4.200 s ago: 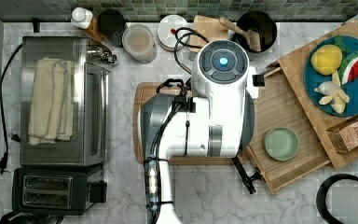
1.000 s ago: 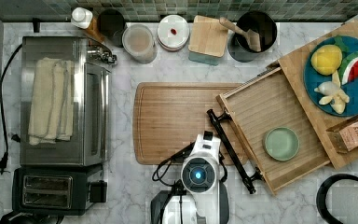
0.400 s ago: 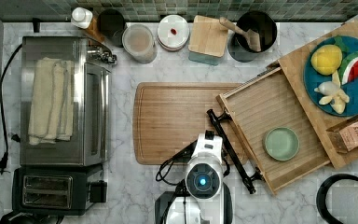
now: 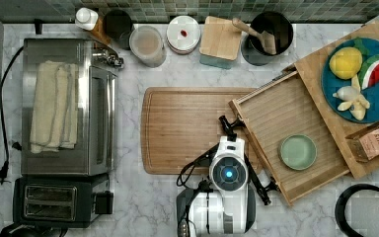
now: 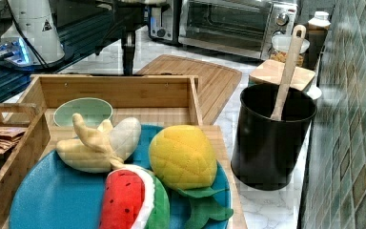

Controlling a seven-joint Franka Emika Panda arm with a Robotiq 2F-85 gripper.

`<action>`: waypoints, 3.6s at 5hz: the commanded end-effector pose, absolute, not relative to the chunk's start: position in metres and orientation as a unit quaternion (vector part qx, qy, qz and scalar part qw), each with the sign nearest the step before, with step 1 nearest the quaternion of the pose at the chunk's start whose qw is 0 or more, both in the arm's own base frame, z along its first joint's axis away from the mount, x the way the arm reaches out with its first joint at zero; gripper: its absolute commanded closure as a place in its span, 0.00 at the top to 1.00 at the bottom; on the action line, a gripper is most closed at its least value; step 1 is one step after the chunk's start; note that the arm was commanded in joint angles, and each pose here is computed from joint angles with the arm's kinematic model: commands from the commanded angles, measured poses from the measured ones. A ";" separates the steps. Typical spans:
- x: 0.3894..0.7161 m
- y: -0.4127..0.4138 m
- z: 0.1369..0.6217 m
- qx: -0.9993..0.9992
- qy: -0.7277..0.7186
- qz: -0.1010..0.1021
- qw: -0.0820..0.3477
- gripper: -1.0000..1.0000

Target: Close the drawer.

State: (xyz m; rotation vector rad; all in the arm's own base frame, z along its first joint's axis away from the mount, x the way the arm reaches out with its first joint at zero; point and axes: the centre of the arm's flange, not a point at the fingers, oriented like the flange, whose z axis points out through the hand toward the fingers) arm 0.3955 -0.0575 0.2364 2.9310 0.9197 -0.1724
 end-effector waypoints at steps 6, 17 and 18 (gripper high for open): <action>0.481 -0.207 0.302 0.954 0.298 0.028 0.032 0.00; 0.512 -0.351 0.389 0.947 0.278 0.016 0.162 0.00; 0.516 -0.360 0.395 0.940 0.295 0.021 0.172 0.00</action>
